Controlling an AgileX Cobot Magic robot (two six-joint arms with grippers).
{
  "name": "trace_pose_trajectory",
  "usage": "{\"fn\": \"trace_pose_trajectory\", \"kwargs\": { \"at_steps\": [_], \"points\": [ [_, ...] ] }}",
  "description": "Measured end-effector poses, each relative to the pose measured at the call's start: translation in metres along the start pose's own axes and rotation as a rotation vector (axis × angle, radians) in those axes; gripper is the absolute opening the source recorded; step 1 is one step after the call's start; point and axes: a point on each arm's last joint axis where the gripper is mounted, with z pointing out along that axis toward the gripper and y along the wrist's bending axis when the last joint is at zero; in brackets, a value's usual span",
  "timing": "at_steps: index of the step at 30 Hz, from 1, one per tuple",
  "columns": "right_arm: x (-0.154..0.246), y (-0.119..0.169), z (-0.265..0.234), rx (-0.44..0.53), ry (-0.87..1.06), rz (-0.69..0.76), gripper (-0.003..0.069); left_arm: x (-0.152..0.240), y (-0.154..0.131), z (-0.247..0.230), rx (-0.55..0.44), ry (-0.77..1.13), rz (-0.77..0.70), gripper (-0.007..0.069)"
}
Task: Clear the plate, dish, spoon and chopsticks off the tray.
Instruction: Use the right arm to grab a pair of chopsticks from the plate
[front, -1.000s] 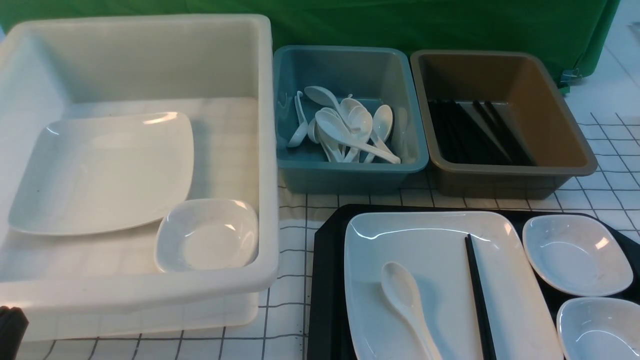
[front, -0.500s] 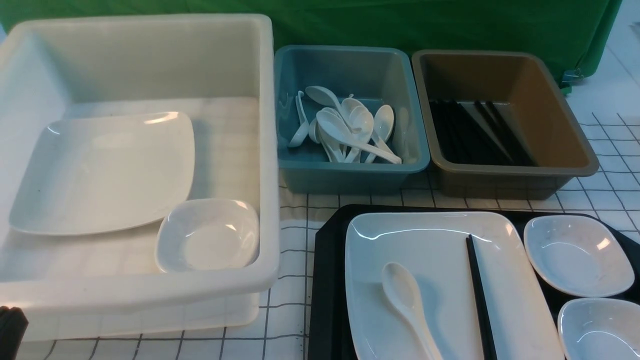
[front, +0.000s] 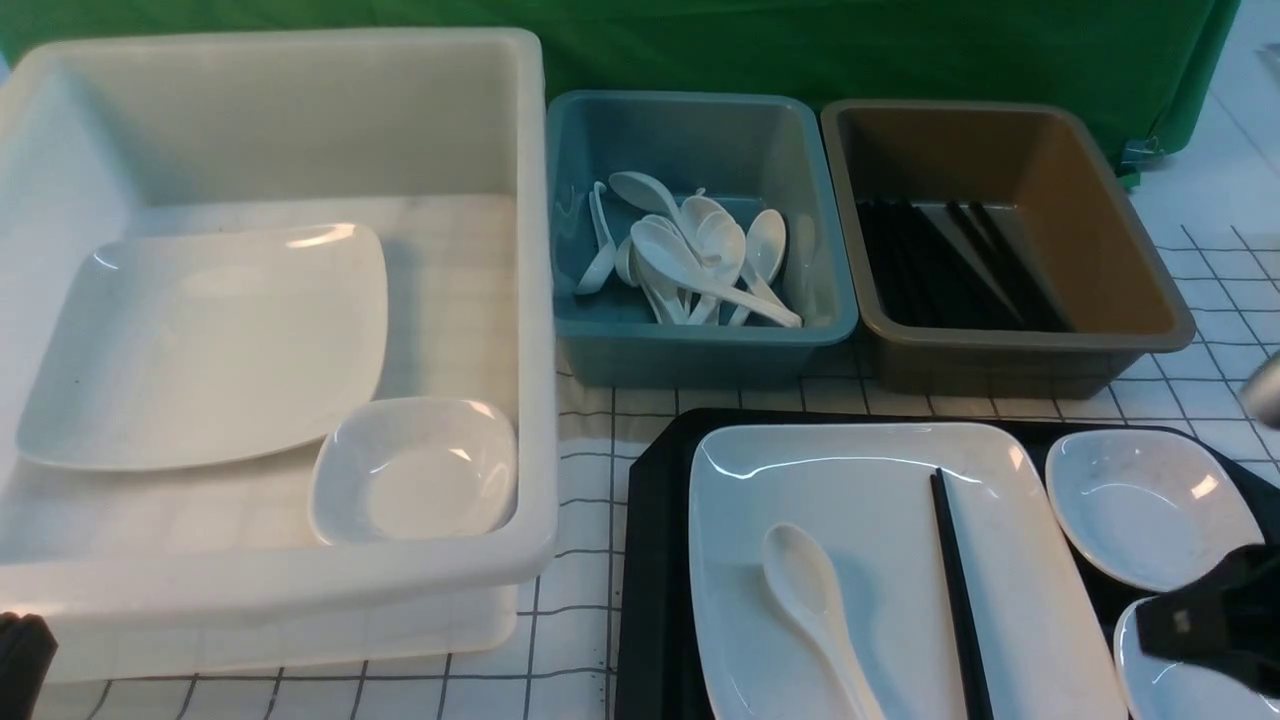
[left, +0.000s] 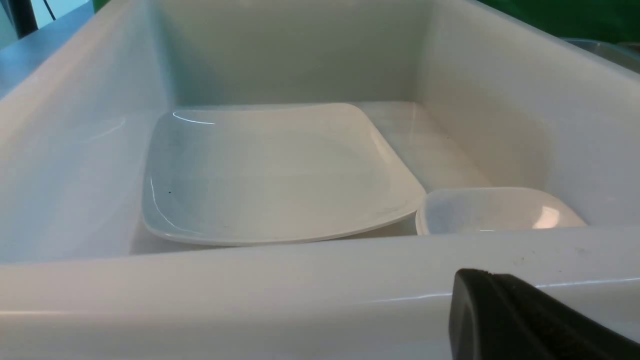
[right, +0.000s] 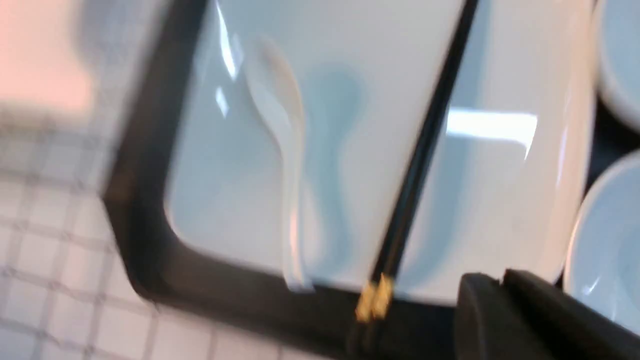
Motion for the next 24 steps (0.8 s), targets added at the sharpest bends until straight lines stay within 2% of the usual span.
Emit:
{"fn": "trace_pose_trajectory", "kwargs": {
  "at_steps": [4, 8, 11, 16, 24],
  "points": [
    [-0.006, -0.008, 0.036, 0.005, 0.169, 0.015, 0.0244, 0.000, 0.000, 0.000, 0.000, 0.000, 0.000, 0.0020],
    [-0.013, 0.003, 0.055, -0.007, 0.259, -0.047, 0.0346, 0.000, 0.000, 0.000, 0.000, 0.000, 0.000, 0.0020],
    [-0.021, 0.018, 0.068, 0.033, 0.293, -0.110, 0.0366, 0.000, 0.000, 0.000, 0.000, 0.000, 0.000, 0.0020],
    [-0.032, 0.033, 0.090, 0.201, 0.326, -0.156, 0.0372, 0.000, 0.000, 0.000, 0.000, 0.000, 0.000, 0.0020],
    [-0.034, 0.036, 0.122, 0.243, 0.349, -0.108, 0.0373, 0.000, 0.000, 0.000, 0.000, 0.000, 0.000, 0.0020]
  ]
}}
